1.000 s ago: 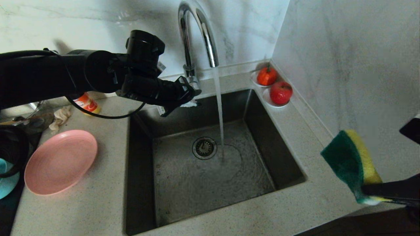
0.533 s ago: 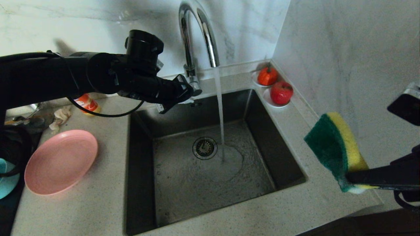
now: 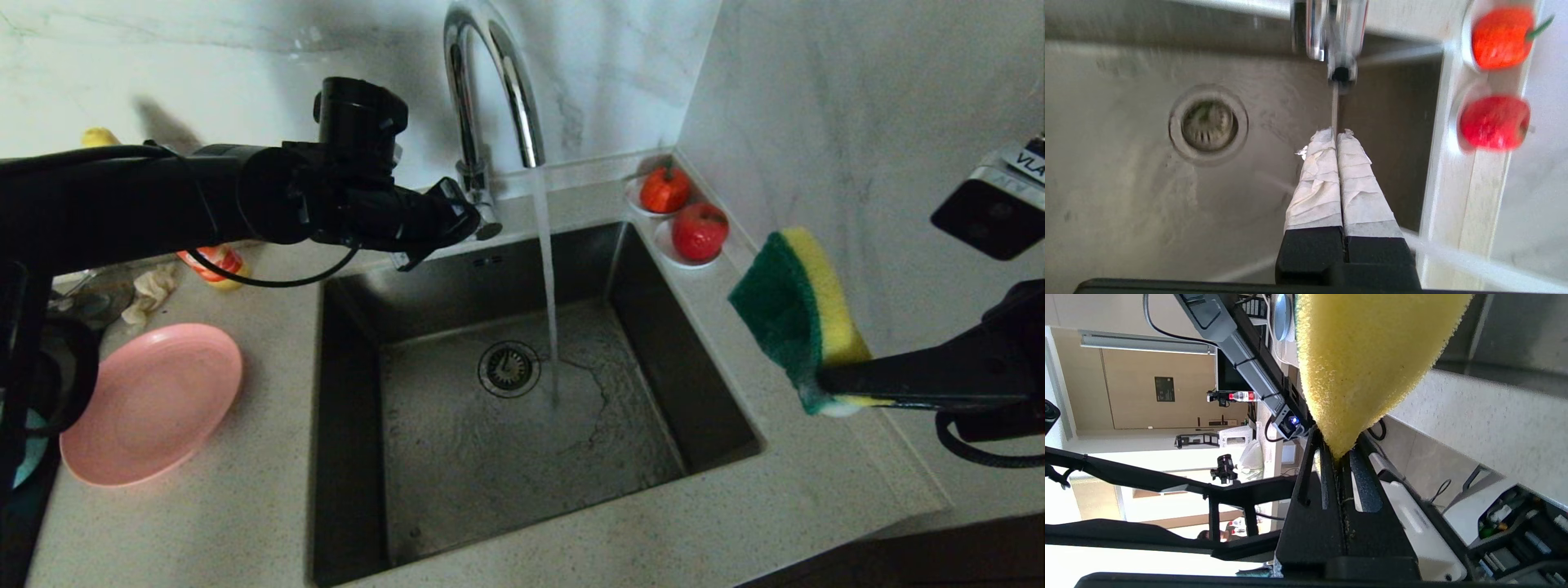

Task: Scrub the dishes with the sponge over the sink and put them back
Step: Turn off the faucet

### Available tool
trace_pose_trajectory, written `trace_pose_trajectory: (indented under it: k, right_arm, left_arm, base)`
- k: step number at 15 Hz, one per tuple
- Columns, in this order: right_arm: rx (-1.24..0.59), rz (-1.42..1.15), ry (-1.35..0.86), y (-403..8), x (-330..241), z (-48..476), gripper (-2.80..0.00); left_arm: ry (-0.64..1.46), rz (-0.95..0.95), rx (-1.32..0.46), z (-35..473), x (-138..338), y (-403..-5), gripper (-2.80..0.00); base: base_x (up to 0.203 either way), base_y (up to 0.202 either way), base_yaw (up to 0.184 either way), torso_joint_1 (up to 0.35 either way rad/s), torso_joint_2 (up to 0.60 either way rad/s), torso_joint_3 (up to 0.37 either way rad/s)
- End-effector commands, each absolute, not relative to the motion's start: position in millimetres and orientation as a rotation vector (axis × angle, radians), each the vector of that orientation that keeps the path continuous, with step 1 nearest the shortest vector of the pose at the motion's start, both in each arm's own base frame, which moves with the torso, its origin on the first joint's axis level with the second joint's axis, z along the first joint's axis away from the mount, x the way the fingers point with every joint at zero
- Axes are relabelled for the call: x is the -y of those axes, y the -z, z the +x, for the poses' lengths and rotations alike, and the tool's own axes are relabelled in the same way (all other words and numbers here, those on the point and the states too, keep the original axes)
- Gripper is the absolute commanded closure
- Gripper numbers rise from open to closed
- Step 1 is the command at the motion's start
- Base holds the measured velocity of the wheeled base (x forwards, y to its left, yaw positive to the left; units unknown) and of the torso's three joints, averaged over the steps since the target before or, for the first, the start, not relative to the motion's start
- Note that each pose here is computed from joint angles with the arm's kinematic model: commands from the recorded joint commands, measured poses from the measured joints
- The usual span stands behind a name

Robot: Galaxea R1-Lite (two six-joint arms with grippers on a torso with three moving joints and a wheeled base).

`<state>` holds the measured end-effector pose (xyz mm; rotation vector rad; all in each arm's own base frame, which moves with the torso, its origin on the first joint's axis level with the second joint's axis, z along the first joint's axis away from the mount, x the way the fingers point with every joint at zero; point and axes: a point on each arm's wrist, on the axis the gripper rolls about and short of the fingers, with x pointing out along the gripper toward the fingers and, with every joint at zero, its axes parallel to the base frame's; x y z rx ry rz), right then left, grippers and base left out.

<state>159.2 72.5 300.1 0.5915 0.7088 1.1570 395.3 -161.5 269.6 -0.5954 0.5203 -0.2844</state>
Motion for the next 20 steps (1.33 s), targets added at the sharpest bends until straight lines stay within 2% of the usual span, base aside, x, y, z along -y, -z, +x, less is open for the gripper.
trace_pose_trajectory:
  k: [1,8,16,20]
  right_arm:
    - [-0.713,0.594,-1.165,-297.5,-73.4,160.8,0.0]
    - [-0.674,0.57,-1.205,-302.7,-75.9,154.1,0.0]
    - [-0.666,0.55,-1.209,-300.0,-76.9,157.0,0.0]
    - [-0.669,0.551,-1.208,-299.5,-76.9,156.9,0.0]
  left_arm:
    - [0.292,-0.604,-0.493,398.6,162.8,-269.7,0.0]
    - [0.218,-0.601,-0.423,409.3,161.9,-263.7,0.0]
    - [0.255,-0.631,-0.299,422.0,167.0,-264.3,0.0]
    - [0.187,-0.623,-0.265,424.4,165.9,-262.7,0.0]
  base:
    - [0.0,0.0,0.0,0.0,0.0,0.0]
    - [0.0,0.0,0.0,0.0,0.0,0.0]
    - [0.0,0.0,0.0,0.0,0.0,0.0]
    - [0.0,0.0,0.0,0.0,0.0,0.0]
